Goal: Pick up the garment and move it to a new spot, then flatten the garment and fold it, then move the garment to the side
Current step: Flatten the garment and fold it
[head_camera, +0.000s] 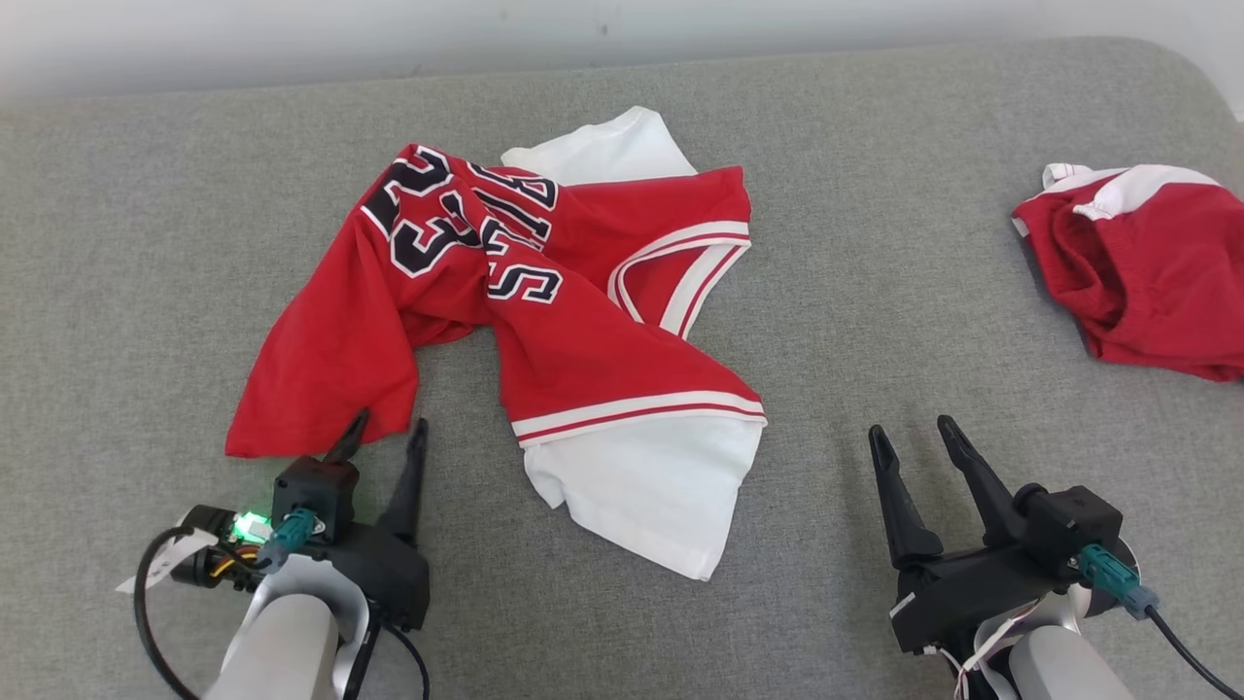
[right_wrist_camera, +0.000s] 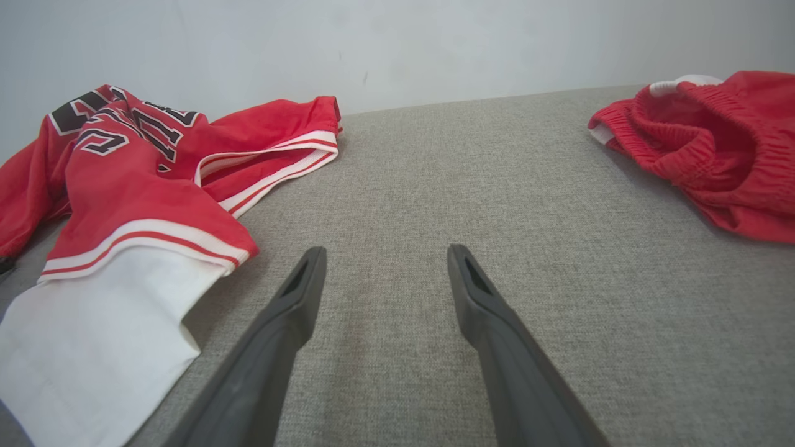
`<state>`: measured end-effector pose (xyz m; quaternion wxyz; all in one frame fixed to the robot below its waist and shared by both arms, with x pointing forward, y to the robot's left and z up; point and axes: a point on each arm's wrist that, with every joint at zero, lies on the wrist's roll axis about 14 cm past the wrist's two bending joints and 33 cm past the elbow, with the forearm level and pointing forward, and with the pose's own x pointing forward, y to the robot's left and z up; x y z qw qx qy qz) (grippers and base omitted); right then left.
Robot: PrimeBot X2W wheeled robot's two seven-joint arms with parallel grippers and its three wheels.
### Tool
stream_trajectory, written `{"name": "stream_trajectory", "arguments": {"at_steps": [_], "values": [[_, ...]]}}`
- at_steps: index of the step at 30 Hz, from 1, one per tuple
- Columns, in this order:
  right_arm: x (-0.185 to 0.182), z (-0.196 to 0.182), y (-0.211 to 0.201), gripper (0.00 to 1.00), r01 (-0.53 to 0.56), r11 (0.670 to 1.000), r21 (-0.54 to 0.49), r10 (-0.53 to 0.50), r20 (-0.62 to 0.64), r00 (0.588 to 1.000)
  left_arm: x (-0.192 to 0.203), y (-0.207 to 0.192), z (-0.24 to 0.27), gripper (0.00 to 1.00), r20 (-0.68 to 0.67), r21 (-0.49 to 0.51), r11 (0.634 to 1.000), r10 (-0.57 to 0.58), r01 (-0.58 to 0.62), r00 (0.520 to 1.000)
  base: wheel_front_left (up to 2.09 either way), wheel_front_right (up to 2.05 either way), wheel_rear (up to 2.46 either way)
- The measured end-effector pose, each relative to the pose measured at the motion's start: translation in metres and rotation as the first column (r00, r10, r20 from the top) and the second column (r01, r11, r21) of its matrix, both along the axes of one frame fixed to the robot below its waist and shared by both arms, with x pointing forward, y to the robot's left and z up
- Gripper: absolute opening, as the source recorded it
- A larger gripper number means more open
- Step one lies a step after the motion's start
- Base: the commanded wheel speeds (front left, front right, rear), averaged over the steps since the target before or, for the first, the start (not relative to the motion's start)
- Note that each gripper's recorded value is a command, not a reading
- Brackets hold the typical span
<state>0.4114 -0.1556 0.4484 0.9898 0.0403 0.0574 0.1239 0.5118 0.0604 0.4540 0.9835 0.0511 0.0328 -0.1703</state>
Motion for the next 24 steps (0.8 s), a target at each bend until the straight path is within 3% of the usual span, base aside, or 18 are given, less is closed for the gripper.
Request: {"name": "stream_trajectory", "arguments": {"at_steps": [1, 8, 15, 24], "values": [[0.000, 0.000, 0.000, 1.00, 0.000, 1.000, 0.001, 0.000, 0.001, 1.000, 0.001, 0.002, 0.002, 0.00, 0.006, -0.003, 1.000, 0.004, -0.004, 1.000, 0.00, 0.00, 0.00], [0.002, 0.002, 0.006, 1.00, -0.015, 1.000, 0.008, 0.015, 0.007, 1.000, 0.006, 0.005, 0.050, 0.00, 0.140, -0.054, 0.999, 0.003, 0.004, 0.990, 0.00, 0.00, 0.00], [0.006, 0.002, 0.017, 1.00, -0.040, 0.999, 0.021, 0.040, 0.008, 0.999, 0.006, 0.024, 0.130, 0.00, 0.366, -0.109, 0.994, 0.059, -0.020, 0.929, 0.00, 0.00, 0.00], [0.008, -0.007, 0.022, 1.00, -0.055, 0.998, 0.027, 0.055, -0.016, 0.998, 0.034, 0.080, 0.116, 0.00, 0.340, -0.024, 0.987, 0.155, -0.157, 0.928, 0.00, 0.00, 0.00]]}}
